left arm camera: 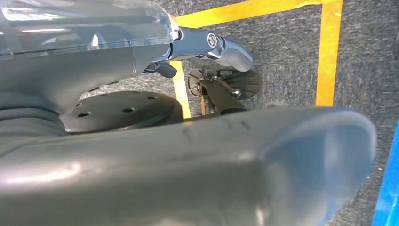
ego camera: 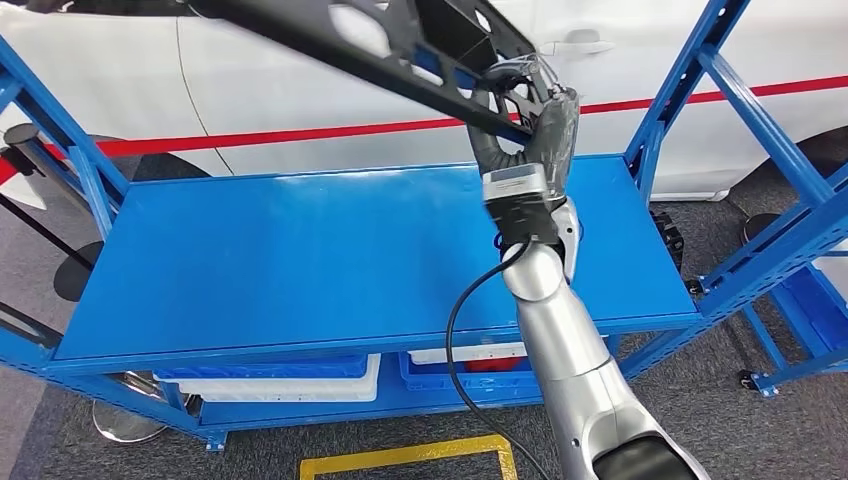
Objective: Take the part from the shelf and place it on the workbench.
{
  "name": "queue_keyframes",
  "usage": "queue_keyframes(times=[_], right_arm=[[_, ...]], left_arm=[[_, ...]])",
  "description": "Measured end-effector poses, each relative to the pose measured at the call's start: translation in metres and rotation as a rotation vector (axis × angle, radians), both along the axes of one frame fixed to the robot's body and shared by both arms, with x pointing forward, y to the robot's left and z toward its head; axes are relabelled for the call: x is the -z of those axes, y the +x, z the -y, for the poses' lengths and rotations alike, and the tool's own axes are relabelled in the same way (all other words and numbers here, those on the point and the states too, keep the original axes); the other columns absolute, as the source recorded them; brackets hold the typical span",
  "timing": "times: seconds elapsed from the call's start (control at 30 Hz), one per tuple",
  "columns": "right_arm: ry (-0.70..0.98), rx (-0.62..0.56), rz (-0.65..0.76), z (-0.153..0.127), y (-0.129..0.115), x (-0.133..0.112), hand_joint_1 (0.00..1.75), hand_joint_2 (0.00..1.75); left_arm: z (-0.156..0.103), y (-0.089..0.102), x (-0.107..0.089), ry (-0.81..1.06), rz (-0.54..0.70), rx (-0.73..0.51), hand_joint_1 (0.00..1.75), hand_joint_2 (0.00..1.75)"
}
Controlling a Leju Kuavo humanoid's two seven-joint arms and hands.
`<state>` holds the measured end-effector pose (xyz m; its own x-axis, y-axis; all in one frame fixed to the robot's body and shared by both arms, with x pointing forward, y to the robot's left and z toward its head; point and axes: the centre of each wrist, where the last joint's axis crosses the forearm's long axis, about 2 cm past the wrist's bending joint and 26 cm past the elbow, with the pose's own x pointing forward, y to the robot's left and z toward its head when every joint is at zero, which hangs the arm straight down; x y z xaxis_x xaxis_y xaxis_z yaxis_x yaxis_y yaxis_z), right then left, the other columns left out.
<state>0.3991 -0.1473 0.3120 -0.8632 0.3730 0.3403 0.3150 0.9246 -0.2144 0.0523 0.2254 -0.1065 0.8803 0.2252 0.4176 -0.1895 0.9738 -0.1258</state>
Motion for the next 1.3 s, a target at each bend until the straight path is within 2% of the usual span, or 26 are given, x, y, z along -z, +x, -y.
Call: queue_keyframes(times=[0.13, 0.23, 0.37, 0.47, 0.57, 0.9, 1.03, 1.2, 1.3], right_arm=[[0.078, -0.252, -0.117, 0.001, -0.003, 0.005, 1.75, 1.75], [0.112, -0.388, -0.180, 0.003, -0.006, 0.010, 1.75, 1.75], [0.131, -0.494, -0.206, 0.004, -0.009, 0.009, 1.75, 1.75], [0.155, -0.584, -0.245, 0.005, -0.012, 0.012, 1.75, 1.75], [0.202, -0.736, -0.287, 0.004, -0.018, 0.016, 1.75, 1.75], [0.333, -1.208, -0.462, 0.006, -0.051, 0.058, 1.75, 1.75], [0.357, -1.275, -0.508, 0.005, -0.074, 0.081, 1.75, 1.75], [0.399, -1.322, -0.598, 0.006, -0.114, 0.121, 1.75, 1.75], [0.410, -1.347, -0.619, 0.007, -0.129, 0.132, 1.75, 1.75]], left_arm=[[0.000, 0.001, 0.000, 0.004, 0.008, -0.006, 0.00, 0.00], [0.000, 0.001, 0.000, 0.012, 0.011, -0.009, 0.00, 0.00], [-0.001, 0.001, 0.000, 0.019, 0.011, -0.011, 0.00, 1.75], [-0.001, 0.002, 0.000, 0.024, 0.011, -0.012, 0.00, 1.75], [-0.002, 0.002, 0.000, 0.030, 0.013, -0.016, 0.00, 1.75], [-0.006, 0.002, 0.000, 0.037, 0.027, -0.037, 0.00, 1.75], [-0.006, 0.002, 0.000, 0.036, 0.030, -0.042, 0.00, 1.75], [-0.006, 0.000, 0.001, 0.027, 0.031, -0.047, 0.00, 1.75], [-0.005, -0.001, 0.001, 0.027, 0.035, -0.051, 0.00, 1.75]])
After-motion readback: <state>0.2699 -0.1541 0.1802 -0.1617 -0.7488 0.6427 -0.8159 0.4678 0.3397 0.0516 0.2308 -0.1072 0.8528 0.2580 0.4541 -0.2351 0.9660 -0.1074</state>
